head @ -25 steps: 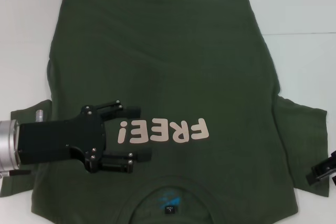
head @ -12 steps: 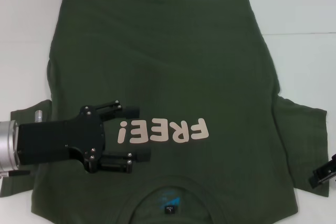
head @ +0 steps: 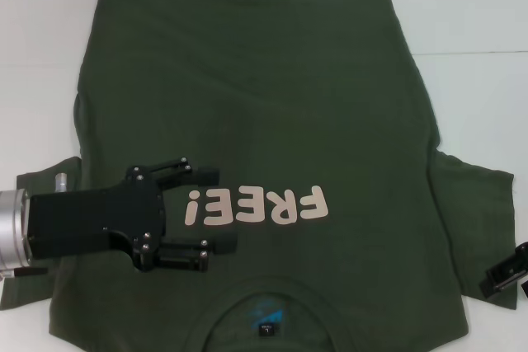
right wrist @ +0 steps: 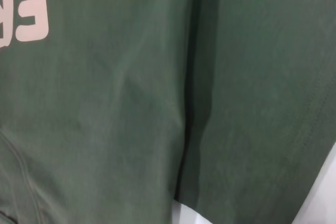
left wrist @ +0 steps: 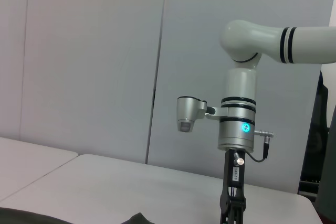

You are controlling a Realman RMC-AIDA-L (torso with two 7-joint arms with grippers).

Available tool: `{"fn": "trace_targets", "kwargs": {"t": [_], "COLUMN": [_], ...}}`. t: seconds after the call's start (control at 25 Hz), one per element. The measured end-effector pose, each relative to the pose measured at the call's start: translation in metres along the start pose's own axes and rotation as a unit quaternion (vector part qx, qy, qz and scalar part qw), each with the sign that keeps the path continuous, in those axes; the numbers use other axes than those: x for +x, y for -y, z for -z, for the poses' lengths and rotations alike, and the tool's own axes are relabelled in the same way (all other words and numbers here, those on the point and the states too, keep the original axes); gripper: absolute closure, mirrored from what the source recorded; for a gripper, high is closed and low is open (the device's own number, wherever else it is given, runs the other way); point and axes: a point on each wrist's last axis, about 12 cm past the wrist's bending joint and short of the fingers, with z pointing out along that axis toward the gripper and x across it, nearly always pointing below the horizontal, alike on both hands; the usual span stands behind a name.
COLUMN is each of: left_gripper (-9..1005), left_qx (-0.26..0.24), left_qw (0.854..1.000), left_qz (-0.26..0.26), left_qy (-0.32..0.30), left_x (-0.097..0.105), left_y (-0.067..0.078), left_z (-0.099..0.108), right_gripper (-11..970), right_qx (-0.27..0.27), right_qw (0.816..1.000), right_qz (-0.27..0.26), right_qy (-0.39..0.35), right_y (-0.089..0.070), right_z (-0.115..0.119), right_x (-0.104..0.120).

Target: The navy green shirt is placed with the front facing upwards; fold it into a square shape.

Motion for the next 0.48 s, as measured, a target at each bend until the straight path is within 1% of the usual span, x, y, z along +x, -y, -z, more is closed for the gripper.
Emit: {"fn": "trace_targets", "kwargs": {"t": [0.48], "left_gripper": [94], "left_qx": [0.0], "left_qw": [1.0], "left_qz": [0.0], "left_qy": [0.0], "left_x": [0.0], "left_y": [0.0], "left_z": [-0.0001], "right_gripper": [106], "right_qx": [0.0], "right_qw": [1.0], "right_qz": [0.002], "right_qy": [-0.002], "right_y": [-0.0008], "right_z": [-0.0011], "right_x": [0.0001]}}
